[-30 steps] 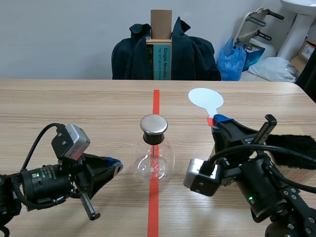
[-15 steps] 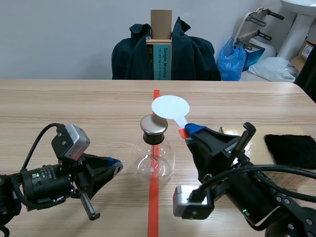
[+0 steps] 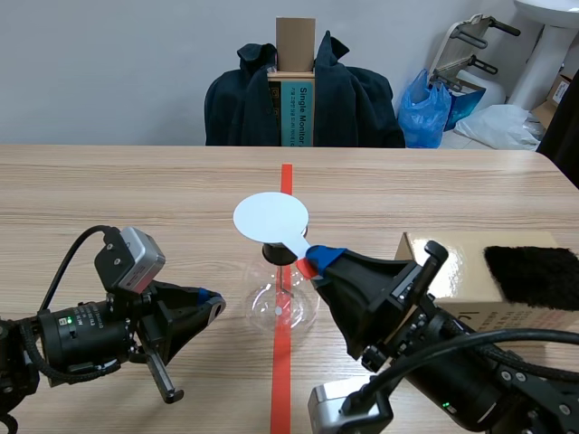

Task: Do the electroscope experiment.
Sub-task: 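Move the plate toward and away from the electroscope, then put the plate down on the right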

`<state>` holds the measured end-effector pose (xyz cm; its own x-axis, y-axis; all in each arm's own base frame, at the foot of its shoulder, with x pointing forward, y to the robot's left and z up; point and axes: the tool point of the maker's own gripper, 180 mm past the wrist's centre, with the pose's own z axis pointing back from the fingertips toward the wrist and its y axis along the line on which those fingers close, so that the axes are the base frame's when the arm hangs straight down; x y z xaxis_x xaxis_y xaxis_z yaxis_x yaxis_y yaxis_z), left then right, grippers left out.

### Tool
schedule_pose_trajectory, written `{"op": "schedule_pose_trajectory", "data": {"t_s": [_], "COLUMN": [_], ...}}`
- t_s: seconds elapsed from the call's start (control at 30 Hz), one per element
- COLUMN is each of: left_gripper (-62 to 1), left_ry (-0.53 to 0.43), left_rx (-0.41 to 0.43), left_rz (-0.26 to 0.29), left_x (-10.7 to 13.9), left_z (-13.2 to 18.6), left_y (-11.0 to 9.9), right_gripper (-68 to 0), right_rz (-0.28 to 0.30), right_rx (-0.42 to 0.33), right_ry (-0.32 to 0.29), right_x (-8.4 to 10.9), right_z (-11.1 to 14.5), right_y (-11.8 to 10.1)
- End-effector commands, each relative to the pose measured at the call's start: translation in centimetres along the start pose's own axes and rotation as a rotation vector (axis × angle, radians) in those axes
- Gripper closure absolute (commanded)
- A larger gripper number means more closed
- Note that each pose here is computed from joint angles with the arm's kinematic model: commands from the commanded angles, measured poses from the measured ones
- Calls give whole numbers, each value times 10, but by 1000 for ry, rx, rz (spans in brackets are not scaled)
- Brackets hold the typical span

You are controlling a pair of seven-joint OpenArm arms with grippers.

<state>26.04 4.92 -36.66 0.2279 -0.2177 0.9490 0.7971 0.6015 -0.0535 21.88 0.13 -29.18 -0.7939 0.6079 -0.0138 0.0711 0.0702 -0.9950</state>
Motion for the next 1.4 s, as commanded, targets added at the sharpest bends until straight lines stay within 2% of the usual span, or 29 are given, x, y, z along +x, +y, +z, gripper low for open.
{"op": "schedule_pose_trajectory", "data": {"t_s": [0.0,0.2,0.37,0.5,0.7,0.8,0.9,1.1,1.37], "left_gripper": [-27,-27,-27,-27,-27,-27,-27,-27,-27], "left_ry": [-42,-42,-42,-32,-32,-32,-32,-32,-27], "left_rx": [-1,-1,-1,-1,-1,-1,-1,-1,-6], "left_rz": [-8,-8,-8,-8,-8,-8,-8,-8,-6], "left_x": [13,13,13,11,11,11,11,11,10], "left_z": [-2,-2,-2,-2,-2,-2,-2,-2,0], "left_y": [2,2,2,2,2,2,2,2,0], "right_gripper": [-8,-8,-8,-8,-8,-8,-8,-9,-9], "right_rz": [31,31,30,27,24,20,23,42,82], "right_rx": [-27,-27,-28,-28,-30,-28,-38,-134,-224], "right_ry": [3,16,77,155,303,387,447,509,603], "right_x": [-8,-10,-21,-34,-60,-72,-79,-80,-82], "right_z": [-3,-3,-2,0,6,13,21,37,72], "right_y": [-9,-10,-10,-10,-10,-9,-10,-38,-97]}}
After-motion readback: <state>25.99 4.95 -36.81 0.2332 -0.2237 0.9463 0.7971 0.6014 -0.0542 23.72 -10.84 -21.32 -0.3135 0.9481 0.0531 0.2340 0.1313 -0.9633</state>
